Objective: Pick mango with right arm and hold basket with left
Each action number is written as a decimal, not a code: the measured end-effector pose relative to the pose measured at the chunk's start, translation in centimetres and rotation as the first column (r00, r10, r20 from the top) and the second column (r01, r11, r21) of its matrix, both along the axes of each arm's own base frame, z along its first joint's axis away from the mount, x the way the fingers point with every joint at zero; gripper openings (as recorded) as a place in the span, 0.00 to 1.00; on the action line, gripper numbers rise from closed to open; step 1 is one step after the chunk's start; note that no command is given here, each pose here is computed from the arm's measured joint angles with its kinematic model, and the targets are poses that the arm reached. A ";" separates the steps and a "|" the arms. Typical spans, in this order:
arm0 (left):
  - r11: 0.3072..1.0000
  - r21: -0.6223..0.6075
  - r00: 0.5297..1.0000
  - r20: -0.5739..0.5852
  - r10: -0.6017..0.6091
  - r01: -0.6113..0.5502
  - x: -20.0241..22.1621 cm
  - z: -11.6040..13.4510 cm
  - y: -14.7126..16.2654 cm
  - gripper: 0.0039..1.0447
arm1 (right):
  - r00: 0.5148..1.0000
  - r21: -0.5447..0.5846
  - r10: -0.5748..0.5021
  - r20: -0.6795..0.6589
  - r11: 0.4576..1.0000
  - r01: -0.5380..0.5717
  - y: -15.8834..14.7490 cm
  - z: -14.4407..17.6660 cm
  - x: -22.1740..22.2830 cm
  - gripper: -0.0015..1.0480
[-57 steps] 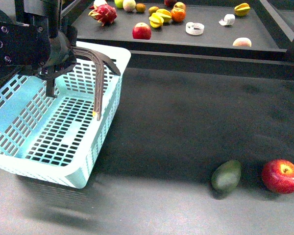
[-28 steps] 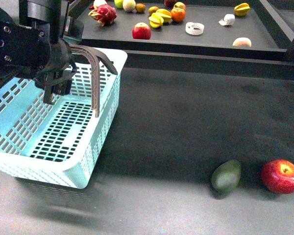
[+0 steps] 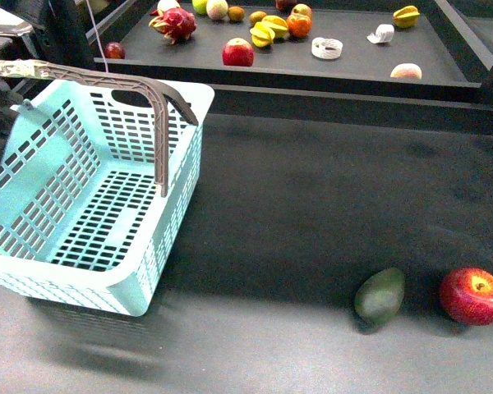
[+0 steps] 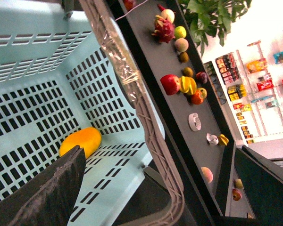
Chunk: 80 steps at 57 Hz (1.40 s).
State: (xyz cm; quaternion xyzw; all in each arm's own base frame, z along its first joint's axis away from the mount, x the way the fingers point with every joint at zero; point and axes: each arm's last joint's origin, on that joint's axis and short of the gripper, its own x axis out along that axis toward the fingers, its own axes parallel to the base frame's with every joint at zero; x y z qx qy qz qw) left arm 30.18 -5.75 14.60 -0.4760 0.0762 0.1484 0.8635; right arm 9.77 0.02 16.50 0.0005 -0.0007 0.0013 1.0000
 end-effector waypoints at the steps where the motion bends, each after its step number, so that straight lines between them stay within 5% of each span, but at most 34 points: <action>1: 1.000 0.008 1.000 0.009 -0.003 0.003 -0.5 0.3 0.1 0.95 | 1.000 0.000 0.000 0.000 1.000 0.000 0.0 0.0 0.0 0.92; 22: 0.990 0.134 0.999 -0.013 0.049 -0.046 -10.5 0.5 2.8 0.95 | 1.000 0.000 0.000 0.000 1.000 0.000 0.0 0.0 0.0 0.92; 37: 0.986 0.164 0.999 0.009 0.039 -0.040 -11.3 0.8 3.4 0.94 | 1.000 0.000 0.000 0.000 1.000 0.000 0.0 0.0 0.0 0.92; 41: 0.927 0.348 0.980 0.082 -0.181 0.142 -11.8 0.8 3.7 0.80 | 1.000 0.000 0.000 0.000 1.000 0.000 0.0 0.0 0.0 0.92; 47: 0.662 0.724 0.942 0.052 -0.333 0.194 -13.1 1.8 4.2 0.55 | 1.000 0.000 0.000 0.000 1.000 0.000 0.0 0.0 0.0 0.92; 54: 0.548 0.809 0.935 -0.005 -0.355 0.213 -14.3 1.6 4.9 0.29 | 1.000 0.000 0.000 0.000 1.000 0.000 0.0 0.0 0.0 0.92; 61: 0.525 0.829 0.945 -0.011 -0.326 0.191 -15.2 1.7 5.7 0.05 | 1.000 0.000 0.000 0.000 1.000 0.000 0.0 0.0 0.0 0.92; 80: 0.511 0.842 0.943 0.008 -0.331 0.173 -17.0 2.6 5.7 0.04 | 1.000 0.000 0.000 0.000 1.000 0.000 0.0 0.0 0.0 0.92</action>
